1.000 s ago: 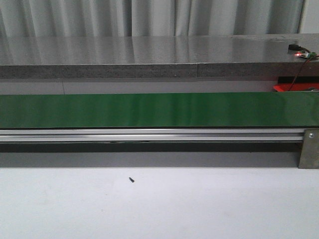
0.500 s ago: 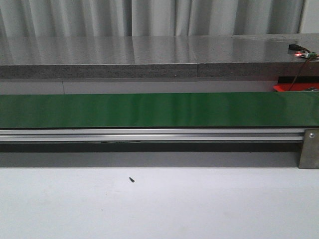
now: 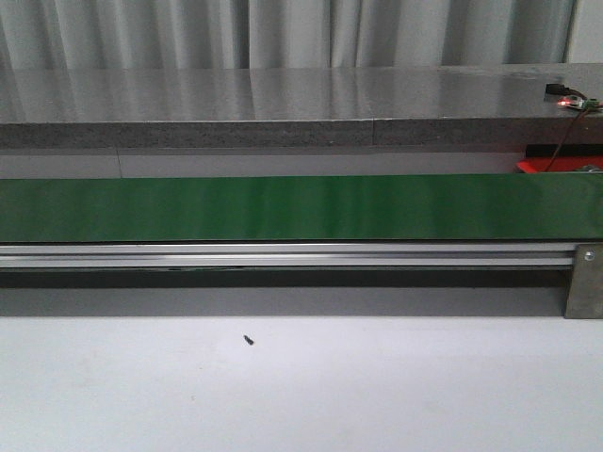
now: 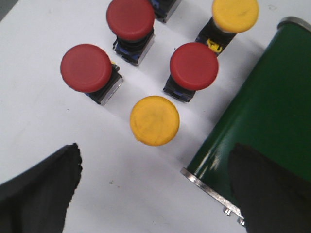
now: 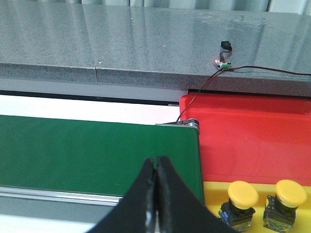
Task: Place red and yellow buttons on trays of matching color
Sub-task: 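Lower the left gripper onto a yellow button in the cluster and grasp, then carry the yellow button onto the green belt and open the left gripper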
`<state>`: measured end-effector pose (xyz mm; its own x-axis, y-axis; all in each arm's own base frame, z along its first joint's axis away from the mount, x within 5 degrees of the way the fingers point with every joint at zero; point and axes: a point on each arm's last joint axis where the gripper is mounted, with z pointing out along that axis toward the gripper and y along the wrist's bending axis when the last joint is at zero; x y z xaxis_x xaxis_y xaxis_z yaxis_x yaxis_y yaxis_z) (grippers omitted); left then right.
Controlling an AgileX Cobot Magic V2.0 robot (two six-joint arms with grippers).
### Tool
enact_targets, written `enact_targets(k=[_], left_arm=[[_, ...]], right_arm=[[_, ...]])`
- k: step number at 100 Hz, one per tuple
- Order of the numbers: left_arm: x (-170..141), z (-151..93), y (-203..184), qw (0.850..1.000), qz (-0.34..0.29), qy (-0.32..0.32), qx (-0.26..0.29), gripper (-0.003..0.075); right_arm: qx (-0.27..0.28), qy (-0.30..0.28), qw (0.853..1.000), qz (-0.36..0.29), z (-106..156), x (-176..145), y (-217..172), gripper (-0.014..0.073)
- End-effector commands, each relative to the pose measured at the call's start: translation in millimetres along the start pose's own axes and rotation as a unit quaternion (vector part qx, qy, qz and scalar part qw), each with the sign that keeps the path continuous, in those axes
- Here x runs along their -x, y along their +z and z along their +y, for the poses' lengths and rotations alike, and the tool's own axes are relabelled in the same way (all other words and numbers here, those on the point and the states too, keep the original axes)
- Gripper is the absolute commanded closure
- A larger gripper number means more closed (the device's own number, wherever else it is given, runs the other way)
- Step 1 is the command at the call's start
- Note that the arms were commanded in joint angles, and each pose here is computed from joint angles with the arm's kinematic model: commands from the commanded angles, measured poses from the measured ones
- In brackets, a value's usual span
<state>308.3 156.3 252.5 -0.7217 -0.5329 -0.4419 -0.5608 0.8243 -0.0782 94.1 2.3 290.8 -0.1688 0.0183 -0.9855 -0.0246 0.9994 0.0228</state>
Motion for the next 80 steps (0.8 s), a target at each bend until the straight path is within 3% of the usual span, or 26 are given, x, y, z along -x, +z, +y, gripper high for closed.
enact_targets(k=[1,21,44,80], left_arm=[[16.4,3.8,-10.9,0.999,-0.031,-0.024,-0.008,0.0146],[24.3,15.9,8.6,0.999,0.005,-0.052,-0.005,0.0153],[30.6,8.3,26.2,0.997,0.017,-0.057,-0.046,0.0153],[26.1,9.6,53.2,0.996,0.047,-0.06,-0.043,0.0155]], right_arm=[[-0.013,-0.002,0.999,-0.044,-2.1,13.8,-1.7,0.0663],[-0.013,-0.002,0.999,-0.044,-2.1,13.8,-1.7,0.0663],[-0.013,-0.002,0.999,-0.044,-2.1,13.8,-1.7,0.0663],[-0.013,-0.002,0.999,-0.044,-2.1,13.8,-1.7,0.0663]])
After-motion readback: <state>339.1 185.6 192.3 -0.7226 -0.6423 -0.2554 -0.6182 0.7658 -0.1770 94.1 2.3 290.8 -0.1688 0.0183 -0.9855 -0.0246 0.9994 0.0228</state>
